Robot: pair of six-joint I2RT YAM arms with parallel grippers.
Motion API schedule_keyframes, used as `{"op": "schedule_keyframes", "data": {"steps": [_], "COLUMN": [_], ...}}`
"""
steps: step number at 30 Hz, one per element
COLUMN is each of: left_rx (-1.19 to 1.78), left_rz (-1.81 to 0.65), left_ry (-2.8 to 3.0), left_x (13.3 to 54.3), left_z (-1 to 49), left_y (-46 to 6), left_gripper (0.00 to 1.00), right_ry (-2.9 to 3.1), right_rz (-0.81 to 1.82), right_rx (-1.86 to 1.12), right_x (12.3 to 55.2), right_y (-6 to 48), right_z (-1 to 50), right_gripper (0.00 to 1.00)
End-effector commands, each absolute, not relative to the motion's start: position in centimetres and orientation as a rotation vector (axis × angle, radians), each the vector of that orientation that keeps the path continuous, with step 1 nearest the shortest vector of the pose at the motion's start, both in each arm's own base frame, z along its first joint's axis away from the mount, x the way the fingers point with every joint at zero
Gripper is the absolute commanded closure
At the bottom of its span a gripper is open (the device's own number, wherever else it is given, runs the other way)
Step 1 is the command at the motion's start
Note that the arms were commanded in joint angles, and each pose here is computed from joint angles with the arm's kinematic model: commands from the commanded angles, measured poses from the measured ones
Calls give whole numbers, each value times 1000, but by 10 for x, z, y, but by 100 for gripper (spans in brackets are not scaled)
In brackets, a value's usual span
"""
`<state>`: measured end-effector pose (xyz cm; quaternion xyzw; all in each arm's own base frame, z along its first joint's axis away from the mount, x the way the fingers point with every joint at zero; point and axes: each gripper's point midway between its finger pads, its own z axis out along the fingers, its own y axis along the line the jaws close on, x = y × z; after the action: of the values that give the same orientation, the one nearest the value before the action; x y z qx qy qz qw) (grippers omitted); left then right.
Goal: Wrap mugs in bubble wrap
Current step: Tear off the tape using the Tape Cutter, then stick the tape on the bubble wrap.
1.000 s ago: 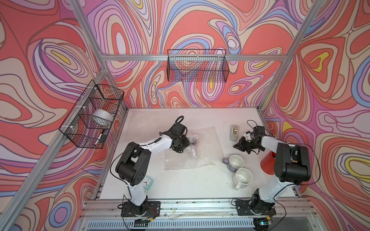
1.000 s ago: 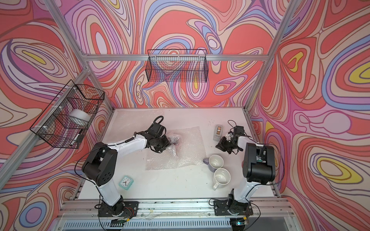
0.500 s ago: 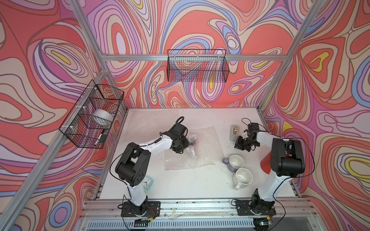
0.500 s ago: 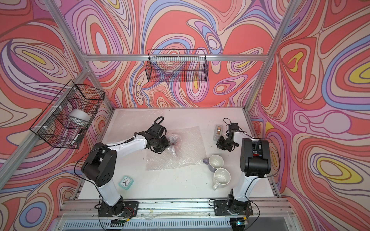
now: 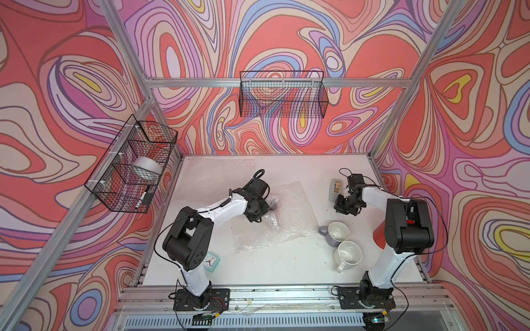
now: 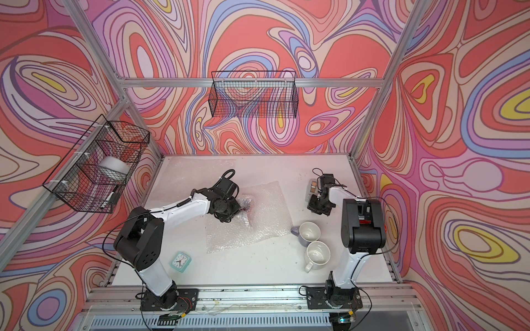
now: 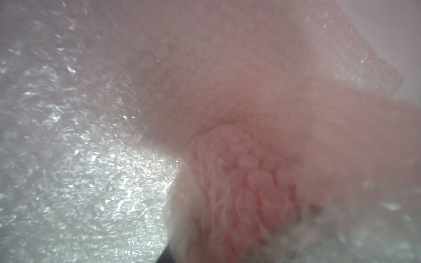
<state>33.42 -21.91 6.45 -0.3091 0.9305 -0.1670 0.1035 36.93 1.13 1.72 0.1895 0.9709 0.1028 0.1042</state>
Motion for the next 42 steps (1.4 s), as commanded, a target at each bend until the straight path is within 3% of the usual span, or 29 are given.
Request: {"op": "schedule_keyframes", "data": {"steps": [1, 9, 21, 29, 42], "left_rx": [-951, -926, -964, -984, -988], "left_rz": [-422, -427, -534, -597, -640], "left_ry": [2748, 2760, 2735, 2720, 2719], "left_x": [330, 333, 340, 346, 346], "left_z": [68, 68, 66, 66, 64], "left_y": [-213, -220, -235, -244, -249], "left_gripper": [73, 73, 73, 72, 72], "right_ry": [3035, 2975, 2464, 2200, 2255], "right_rz": [29, 41, 517, 1061, 1292], "right_rx": [642, 641, 385, 354, 114], "right_x": [319, 326, 391, 427, 390], "right_y": [-17, -18, 50, 136, 259], "right_z": [-11, 3, 145, 209, 201], "right_gripper": [100, 100, 100, 100, 100]}}
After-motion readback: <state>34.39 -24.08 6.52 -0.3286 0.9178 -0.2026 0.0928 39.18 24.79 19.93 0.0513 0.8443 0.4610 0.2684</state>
